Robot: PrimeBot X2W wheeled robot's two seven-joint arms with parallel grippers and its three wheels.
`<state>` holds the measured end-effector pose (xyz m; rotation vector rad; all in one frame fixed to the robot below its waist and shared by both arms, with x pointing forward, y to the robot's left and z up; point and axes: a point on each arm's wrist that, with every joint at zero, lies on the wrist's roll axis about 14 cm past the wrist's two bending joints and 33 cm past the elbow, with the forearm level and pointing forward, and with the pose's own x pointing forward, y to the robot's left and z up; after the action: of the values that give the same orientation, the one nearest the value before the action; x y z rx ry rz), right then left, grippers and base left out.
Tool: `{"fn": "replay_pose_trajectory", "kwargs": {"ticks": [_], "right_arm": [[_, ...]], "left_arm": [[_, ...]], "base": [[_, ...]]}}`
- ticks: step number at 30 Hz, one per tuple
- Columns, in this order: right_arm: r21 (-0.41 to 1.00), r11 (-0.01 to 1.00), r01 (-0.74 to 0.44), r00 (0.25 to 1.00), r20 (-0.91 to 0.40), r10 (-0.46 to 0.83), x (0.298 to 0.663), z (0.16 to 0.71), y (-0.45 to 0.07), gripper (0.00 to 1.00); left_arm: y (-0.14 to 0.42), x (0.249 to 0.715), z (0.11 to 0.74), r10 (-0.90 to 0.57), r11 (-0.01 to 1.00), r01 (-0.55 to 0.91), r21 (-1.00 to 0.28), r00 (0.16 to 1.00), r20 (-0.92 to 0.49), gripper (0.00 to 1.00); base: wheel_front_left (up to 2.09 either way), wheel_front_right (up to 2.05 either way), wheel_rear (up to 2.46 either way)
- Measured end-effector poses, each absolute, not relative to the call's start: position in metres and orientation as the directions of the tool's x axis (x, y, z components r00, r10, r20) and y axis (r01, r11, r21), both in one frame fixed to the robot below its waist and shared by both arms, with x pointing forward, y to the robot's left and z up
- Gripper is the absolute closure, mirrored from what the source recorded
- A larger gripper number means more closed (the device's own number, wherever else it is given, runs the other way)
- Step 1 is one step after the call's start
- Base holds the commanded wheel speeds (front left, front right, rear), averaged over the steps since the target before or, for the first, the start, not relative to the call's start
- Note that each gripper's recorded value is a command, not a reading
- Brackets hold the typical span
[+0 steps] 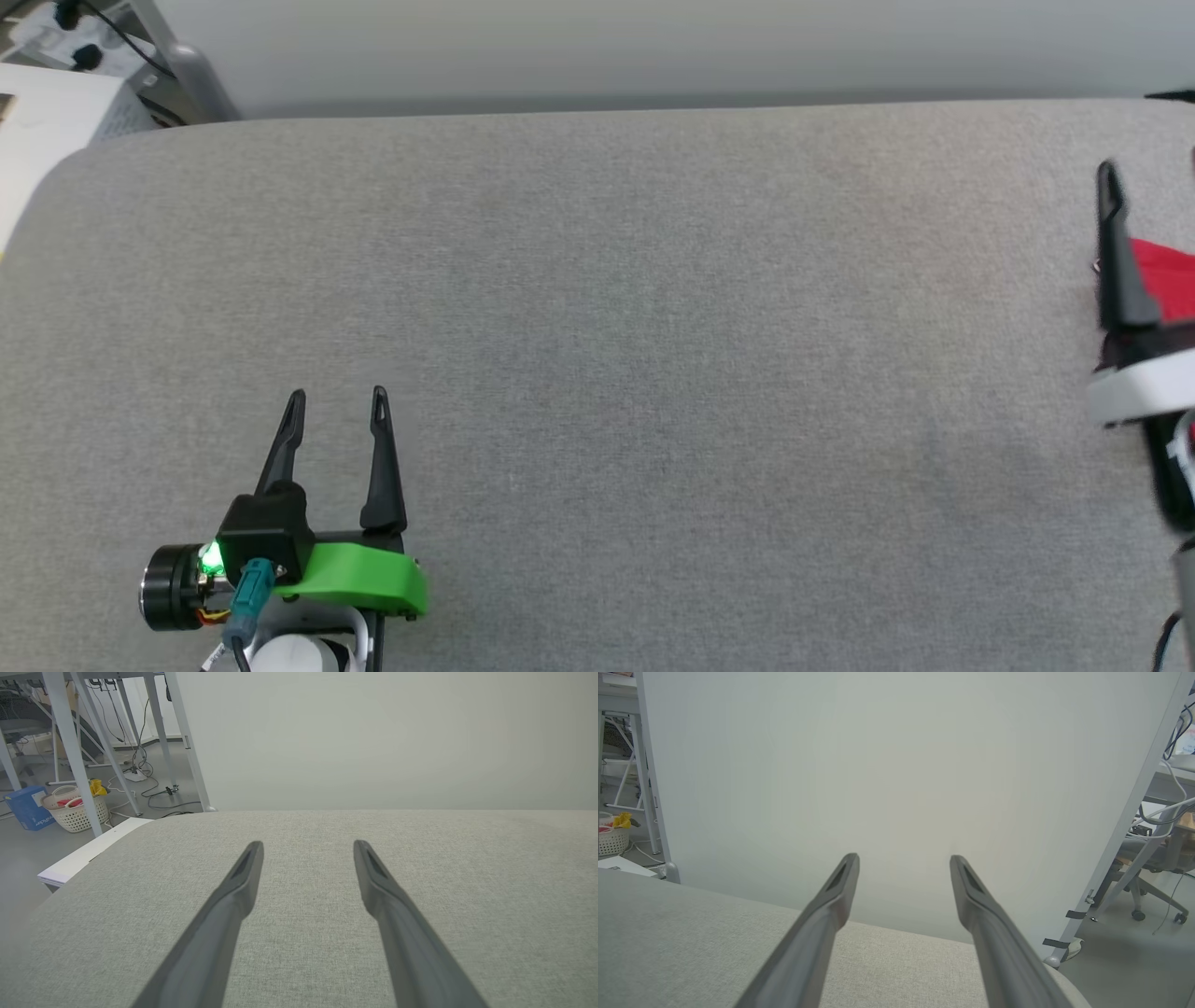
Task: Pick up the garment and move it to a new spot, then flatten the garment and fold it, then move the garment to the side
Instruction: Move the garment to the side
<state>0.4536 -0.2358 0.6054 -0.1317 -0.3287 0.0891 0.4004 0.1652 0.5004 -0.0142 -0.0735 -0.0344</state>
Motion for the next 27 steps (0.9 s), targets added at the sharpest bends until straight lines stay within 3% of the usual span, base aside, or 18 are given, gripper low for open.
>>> {"fn": "replay_pose_trajectory", "kwargs": {"ticks": [11, 27], "right_arm": [[0.034, 0.991, -0.130, 0.976, 0.181, 0.122, 0.405, 0.542, -0.189, 0.00], [0.090, 0.990, -0.106, 0.986, 0.135, 0.094, 0.365, 0.523, -0.182, 0.00]], "left_arm": [[0.179, 0.377, 0.509, -0.001, 1.000, 0.002, -0.018, 0.996, 0.087, 0.00], [0.173, 0.358, 0.513, -0.019, 0.999, 0.021, -0.026, 0.995, 0.101, 0.00]], "base": [[0.00, 0.00, 0.00], [0.00, 0.00, 0.00]]}}
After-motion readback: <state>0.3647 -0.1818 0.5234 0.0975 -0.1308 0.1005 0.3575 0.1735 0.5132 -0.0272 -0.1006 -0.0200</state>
